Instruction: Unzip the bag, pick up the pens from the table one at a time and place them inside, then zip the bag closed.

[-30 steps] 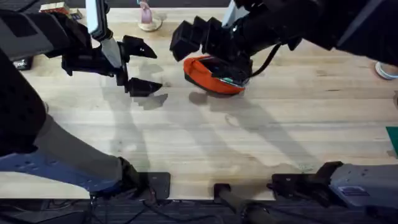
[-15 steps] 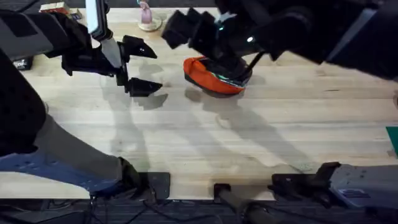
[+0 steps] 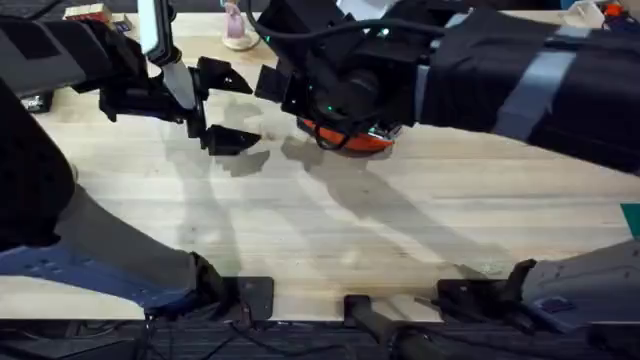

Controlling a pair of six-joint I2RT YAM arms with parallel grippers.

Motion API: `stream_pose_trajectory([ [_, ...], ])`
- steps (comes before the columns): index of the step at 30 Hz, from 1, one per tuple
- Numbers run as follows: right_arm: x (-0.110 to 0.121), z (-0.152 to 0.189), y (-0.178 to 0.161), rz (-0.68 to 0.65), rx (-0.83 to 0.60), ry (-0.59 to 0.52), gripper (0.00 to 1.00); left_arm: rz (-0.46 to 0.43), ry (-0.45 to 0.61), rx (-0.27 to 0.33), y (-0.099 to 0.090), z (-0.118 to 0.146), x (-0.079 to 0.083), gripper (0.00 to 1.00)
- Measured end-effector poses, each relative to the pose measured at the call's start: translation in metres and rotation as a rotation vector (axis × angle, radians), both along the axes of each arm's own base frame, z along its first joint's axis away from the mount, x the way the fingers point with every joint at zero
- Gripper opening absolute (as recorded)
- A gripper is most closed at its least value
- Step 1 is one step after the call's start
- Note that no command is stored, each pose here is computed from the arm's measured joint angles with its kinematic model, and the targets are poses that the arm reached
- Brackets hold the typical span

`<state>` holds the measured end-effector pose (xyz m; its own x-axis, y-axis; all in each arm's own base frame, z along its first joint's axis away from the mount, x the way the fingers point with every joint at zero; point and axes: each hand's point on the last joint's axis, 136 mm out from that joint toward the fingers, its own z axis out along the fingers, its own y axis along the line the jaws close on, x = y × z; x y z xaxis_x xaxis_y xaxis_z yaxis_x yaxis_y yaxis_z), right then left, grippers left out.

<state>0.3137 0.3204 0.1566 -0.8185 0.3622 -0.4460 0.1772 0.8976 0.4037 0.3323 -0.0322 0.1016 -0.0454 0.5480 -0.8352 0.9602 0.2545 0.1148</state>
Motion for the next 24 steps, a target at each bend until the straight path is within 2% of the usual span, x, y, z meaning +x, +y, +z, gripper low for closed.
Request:
stream_pose_trajectory([
  [7, 0.01, 0.004, 0.01, -0.004, 0.036, -0.041, 0.997, 0.0, 0.0, 0.0, 0.0, 0.0, 0.0, 0.993],
  [15, 0.02, -0.031, 0.022, 0.006, 0.005, -0.025, 0.998, 0.0, 0.0, 0.0, 0.0, 0.0, 0.0, 0.993],
  [24, 0.038, -0.049, 0.022, -0.007, -0.067, -0.094, 0.997, 0.0, 0.0, 0.0, 0.0, 0.0, 0.0, 0.993],
])
